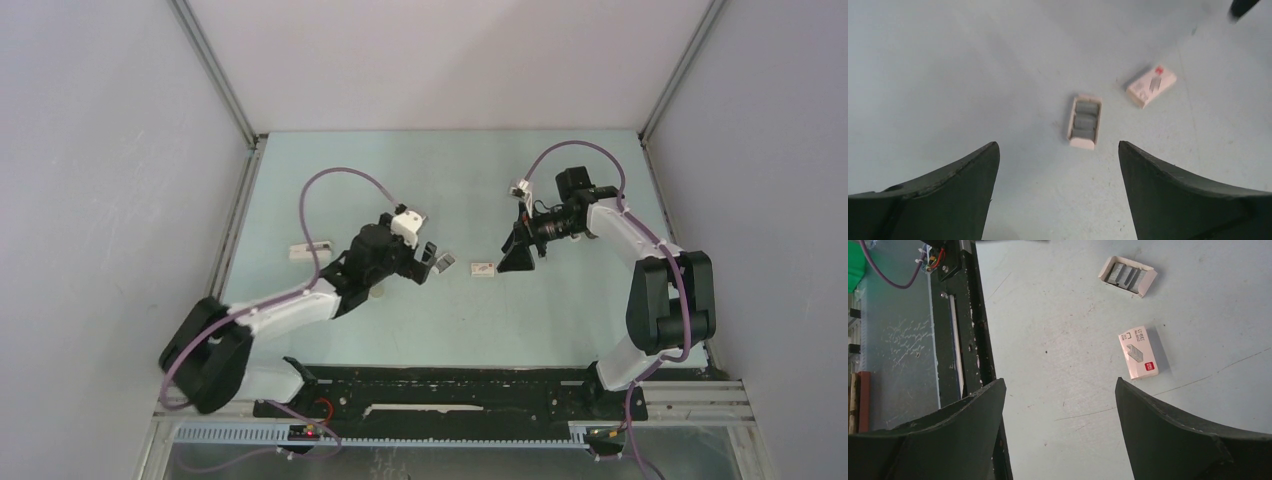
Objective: Unload the staples from the stapler
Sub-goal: Move the shell to the center of the board.
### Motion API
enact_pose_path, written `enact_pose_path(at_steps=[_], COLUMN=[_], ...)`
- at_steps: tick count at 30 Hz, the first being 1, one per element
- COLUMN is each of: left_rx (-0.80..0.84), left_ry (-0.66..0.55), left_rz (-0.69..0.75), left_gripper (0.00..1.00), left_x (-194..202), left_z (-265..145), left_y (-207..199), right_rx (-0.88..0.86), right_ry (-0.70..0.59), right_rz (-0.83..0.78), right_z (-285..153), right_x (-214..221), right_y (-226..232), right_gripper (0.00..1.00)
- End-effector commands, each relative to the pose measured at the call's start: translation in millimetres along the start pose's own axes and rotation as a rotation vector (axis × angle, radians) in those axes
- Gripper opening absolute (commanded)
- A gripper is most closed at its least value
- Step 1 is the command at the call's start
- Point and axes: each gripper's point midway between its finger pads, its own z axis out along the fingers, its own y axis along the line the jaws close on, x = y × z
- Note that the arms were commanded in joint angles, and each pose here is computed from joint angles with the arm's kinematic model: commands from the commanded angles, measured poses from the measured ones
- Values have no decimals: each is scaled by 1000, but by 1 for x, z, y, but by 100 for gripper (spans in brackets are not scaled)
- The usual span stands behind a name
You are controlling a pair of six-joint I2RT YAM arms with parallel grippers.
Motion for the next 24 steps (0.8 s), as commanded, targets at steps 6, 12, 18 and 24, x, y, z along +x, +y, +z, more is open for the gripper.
enact_pose_path(at_steps=[6, 12, 18, 24], left_rx=[-236, -112, -81, -33], left_ry=[-457, -408, -322, -246], left_rz=[-77, -21, 72, 129], left_gripper=[100, 100, 100, 100], left_x=[-97, -62, -29, -11], left_z=[-86, -77, -56, -25], left_y=[45, 27, 13, -4], right_rx=[-1, 88, 164, 207], right_ry=[-9, 50, 93, 145], right_rz=[-65, -26, 93, 224], right_z=[-3, 11, 40, 62], right_x=[-23, -31, -40, -40], right_y=[0, -20, -36, -52], right_gripper=[89, 87, 78, 62])
